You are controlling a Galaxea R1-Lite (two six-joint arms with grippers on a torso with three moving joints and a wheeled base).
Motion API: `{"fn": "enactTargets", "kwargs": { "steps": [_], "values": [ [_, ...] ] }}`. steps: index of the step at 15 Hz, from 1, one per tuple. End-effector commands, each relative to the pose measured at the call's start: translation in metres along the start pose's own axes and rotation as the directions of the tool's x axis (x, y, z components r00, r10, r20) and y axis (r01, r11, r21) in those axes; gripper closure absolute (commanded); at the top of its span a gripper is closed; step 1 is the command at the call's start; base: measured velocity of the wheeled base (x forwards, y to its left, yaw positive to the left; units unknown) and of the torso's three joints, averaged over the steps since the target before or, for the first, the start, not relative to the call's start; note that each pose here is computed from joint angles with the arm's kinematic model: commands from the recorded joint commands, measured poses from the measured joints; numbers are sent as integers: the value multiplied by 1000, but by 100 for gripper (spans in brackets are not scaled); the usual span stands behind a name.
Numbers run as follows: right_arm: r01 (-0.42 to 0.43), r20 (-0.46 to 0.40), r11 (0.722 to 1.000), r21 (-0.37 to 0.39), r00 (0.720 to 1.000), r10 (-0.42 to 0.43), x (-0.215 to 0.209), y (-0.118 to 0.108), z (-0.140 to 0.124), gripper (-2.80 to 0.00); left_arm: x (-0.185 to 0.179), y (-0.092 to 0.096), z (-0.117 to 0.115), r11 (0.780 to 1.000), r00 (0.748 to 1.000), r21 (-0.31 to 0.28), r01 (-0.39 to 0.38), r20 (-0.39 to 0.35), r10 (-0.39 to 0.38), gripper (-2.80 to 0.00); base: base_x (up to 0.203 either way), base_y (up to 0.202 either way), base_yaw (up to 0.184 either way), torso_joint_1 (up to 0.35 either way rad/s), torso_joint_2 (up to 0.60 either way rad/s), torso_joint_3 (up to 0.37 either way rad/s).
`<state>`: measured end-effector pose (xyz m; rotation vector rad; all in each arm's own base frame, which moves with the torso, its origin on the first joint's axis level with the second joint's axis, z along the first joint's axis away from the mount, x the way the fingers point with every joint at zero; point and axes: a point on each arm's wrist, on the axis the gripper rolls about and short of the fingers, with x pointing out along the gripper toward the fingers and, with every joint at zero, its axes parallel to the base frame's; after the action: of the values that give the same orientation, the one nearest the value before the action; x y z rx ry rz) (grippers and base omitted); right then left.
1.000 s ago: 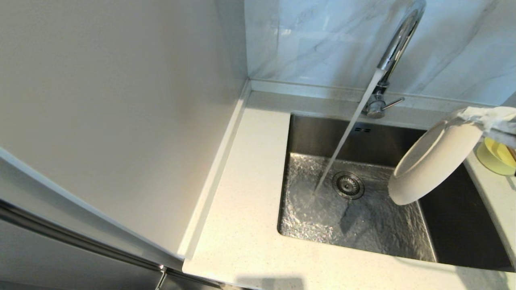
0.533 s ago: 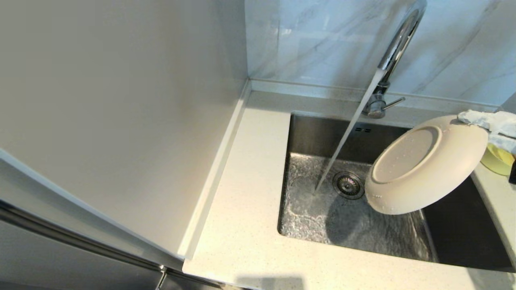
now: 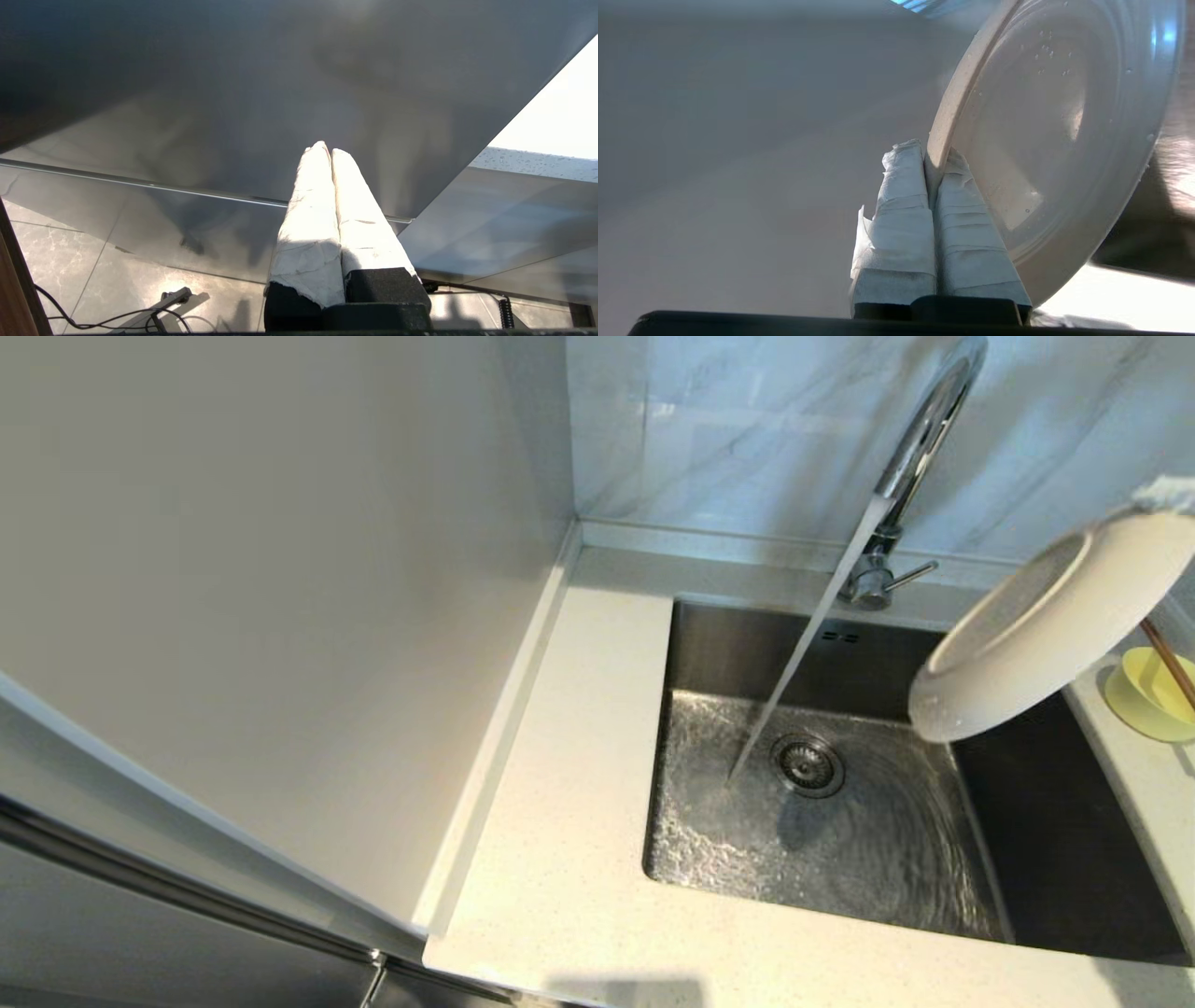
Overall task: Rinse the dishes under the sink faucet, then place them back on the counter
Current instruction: Place the plate on the table
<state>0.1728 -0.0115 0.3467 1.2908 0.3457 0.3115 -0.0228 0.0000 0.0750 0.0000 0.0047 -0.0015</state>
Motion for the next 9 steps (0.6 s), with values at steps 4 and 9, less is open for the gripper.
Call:
{"fn": "enactTargets", "kwargs": {
  "steps": [4, 9],
  "values": [
    [543, 193, 775, -323, 839, -508, 5, -10, -34, 0, 0, 0, 0, 1000, 1000, 0, 0, 0, 0, 0, 0, 0, 0, 0, 0, 0],
    [510, 180, 233, -828, 635, -751, -50, -33, -66, 0, 0, 0, 0, 1000, 1000, 0, 0, 0, 0, 0, 0, 0, 0, 0, 0, 0]
  ]
}}
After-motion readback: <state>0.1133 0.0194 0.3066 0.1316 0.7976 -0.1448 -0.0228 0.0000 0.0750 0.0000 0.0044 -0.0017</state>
